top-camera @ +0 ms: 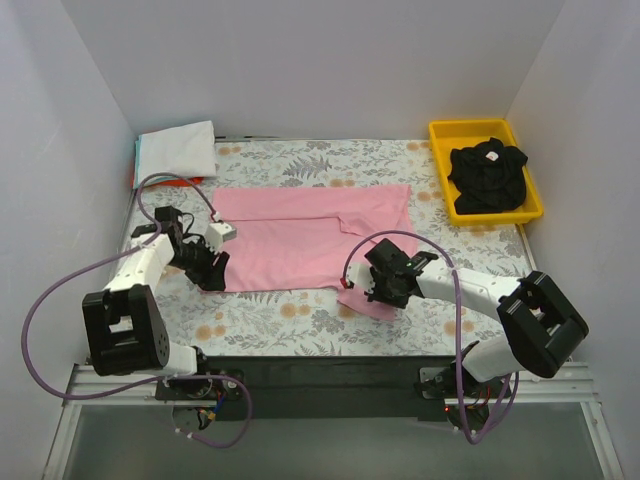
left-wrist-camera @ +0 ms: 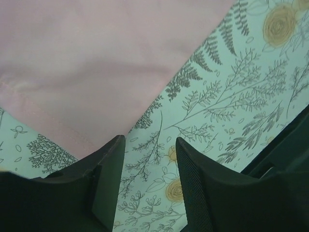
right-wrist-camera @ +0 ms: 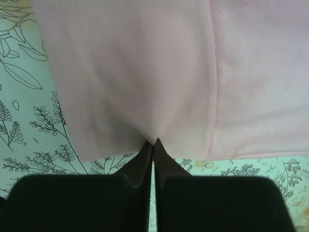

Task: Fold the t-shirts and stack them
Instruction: Fold the tshirt

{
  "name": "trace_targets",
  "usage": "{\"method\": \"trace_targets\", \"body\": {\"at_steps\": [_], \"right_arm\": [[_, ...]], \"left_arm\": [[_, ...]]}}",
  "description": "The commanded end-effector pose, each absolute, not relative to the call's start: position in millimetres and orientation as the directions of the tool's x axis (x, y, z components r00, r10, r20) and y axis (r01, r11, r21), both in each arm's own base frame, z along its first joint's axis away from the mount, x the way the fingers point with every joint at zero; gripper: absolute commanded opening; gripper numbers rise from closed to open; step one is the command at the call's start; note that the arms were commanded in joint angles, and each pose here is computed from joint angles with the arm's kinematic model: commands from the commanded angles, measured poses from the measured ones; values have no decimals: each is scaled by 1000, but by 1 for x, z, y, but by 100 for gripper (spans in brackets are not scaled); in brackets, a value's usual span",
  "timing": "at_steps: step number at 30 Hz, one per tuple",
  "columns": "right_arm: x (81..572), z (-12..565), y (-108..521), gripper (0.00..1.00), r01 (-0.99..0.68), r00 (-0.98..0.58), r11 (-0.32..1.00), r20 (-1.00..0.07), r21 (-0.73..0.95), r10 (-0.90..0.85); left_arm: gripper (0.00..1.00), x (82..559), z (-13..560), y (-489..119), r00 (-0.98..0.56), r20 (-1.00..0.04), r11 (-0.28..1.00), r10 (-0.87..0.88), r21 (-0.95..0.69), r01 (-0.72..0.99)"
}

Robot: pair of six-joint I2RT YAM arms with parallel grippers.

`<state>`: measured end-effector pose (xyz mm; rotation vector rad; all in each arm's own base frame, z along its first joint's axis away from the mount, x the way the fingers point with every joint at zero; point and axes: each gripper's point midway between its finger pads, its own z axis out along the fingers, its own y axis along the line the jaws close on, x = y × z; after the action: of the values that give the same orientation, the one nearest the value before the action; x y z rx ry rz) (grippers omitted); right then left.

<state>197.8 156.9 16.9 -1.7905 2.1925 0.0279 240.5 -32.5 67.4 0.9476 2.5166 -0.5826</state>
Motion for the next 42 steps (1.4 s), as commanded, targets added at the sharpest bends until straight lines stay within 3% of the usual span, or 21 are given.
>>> {"method": "trace_targets", "body": {"at_steps": [1,8,12,14,26,35,42], "right_arm": [[182,10,157,1,-968,-192,225,-253,-111,-948],[185,13,157,1,-961,-224,257,-257,-105,-940],[187,15,156,1,-954,-248,282,-268,-98,-931],[189,18,156,1,-951,-253,290,-276,-104,-927],[189,21,150,1,-953,-245,283,-274,-109,-930],[190,23,151,1,-953,-245,282,-270,-108,-931],[188,22,154,1,-958,-242,275,-280,-86,-929]], "left_arm": [[45,241,67,-23,-515,-532,571,672,-70,818],[38,241,59,-18,-330,-534,428,778,66,901],[34,228,37,-7,-291,-460,364,839,78,928],[32,222,23,0,-288,-422,354,860,84,932],[29,239,19,2,-199,-431,308,880,201,930],[27,246,77,-23,-110,-546,260,831,204,944],[28,258,50,-8,-145,-482,269,864,198,942]]}}
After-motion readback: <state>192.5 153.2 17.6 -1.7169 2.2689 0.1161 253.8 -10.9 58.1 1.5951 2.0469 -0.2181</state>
